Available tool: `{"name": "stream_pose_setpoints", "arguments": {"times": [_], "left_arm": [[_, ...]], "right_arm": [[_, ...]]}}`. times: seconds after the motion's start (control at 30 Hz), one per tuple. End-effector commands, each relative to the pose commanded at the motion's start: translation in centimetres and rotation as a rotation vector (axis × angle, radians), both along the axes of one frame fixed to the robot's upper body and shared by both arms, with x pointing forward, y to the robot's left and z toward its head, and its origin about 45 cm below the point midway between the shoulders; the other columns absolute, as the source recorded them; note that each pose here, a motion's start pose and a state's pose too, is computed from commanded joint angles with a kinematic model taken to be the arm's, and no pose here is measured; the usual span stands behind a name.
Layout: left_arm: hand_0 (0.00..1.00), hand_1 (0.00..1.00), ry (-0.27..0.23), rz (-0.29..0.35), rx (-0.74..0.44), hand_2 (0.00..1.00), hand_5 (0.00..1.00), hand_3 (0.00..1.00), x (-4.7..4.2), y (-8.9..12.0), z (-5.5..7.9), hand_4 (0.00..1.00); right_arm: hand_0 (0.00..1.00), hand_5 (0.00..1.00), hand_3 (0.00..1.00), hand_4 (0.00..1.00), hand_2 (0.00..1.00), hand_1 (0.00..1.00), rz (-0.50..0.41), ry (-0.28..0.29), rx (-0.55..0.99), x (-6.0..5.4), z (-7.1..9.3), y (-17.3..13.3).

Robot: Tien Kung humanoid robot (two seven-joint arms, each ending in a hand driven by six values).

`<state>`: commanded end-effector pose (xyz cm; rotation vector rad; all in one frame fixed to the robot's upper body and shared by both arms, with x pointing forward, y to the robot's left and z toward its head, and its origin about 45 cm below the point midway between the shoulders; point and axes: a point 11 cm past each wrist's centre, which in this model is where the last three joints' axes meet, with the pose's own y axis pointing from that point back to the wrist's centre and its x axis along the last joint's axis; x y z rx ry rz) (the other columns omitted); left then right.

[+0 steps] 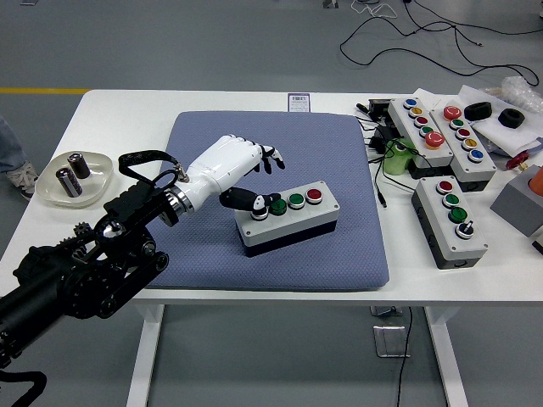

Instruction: Pick up the button,place it on the desk,press the button,press the button

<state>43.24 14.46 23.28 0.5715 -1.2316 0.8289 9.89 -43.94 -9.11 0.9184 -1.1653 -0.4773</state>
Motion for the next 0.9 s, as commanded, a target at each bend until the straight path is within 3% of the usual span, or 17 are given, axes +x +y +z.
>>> {"name": "stream_pose_setpoints", "arguments": {"times": [0.1, 0.13, 0.3, 0.33, 0.5, 0.53, 0.57, 0.7, 0.73, 0.9], "left_arm": [[0.271, 0.497, 0.015, 0.000, -0.015, 0.607, 0.570, 0.728, -0.22, -0.5, 0.5, 0.881], [0.161, 0.356, 0.010, -0.004, -0.012, 0.475, 0.662, 0.784, -0.34, -0.8, 0.8, 0.848], [0.161, 0.356, -0.028, -0.023, 0.012, 0.475, 0.662, 0.784, -1.08, -2.2, 1.7, 0.848], [0.058, 0.120, -0.035, -0.022, 0.004, 0.186, 0.918, 0.781, -1.23, -2.5, 2.0, 0.768], [0.058, 0.120, -0.053, -0.024, -0.019, 0.186, 0.918, 0.781, -1.63, -3.2, 2.9, 0.768], [0.002, 0.002, -0.055, -0.022, -0.020, 0.055, 0.998, 0.658, -1.66, -3.2, 2.9, 0.698], [0.002, 0.002, -0.055, -0.018, -0.015, 0.055, 0.998, 0.658, -1.68, -3.3, 2.9, 0.698], [0.002, 0.002, -0.013, -0.022, 0.012, 0.055, 0.998, 0.658, -1.88, -3.5, 2.0, 0.698], [0.002, 0.002, -0.003, -0.025, 0.020, 0.002, 0.959, 0.591, -1.97, -3.6, 1.8, 0.611], [0.002, 0.002, 0.040, -0.023, 0.075, 0.002, 0.959, 0.591, -2.32, -4.2, 0.9, 0.611]], "right_arm": [[0.672, 0.171, 0.627, 0.308, 0.683, 0.646, -0.001, -0.001, 0.000, 0.0, 0.0, 0.0], [0.672, 0.171, 0.627, 0.308, 0.683, 0.646, 0.000, -0.001, 0.000, 0.0, 0.0, 0.0], [0.672, 0.171, 0.627, 0.308, 0.683, 0.646, 0.000, -0.001, 0.000, 0.1, 0.0, 0.0], [0.672, 0.171, 0.627, 0.308, 0.683, 0.646, 0.001, -0.001, 0.000, 0.1, 0.0, 0.0], [0.672, 0.171, 0.627, 0.308, 0.683, 0.646, 0.001, -0.001, 0.000, 0.1, 0.0, 0.0], [0.672, 0.171, 0.627, 0.308, 0.683, 0.646, 0.000, -0.001, 0.000, 0.1, 0.0, 0.0], [0.672, 0.171, 0.627, 0.308, 0.683, 0.646, 0.001, -0.001, 0.000, 0.1, 0.0, 0.0], [0.672, 0.171, 0.627, 0.308, 0.683, 0.646, 0.001, 0.000, 0.001, 0.0, 0.0, 0.0], [0.672, 0.171, 0.627, 0.308, 0.683, 0.646, 0.001, 0.000, 0.001, 0.0, 0.0, 0.0], [0.672, 0.171, 0.627, 0.308, 0.683, 0.646, 0.004, 0.001, 0.000, 0.0, 0.0, 0.0]]}}
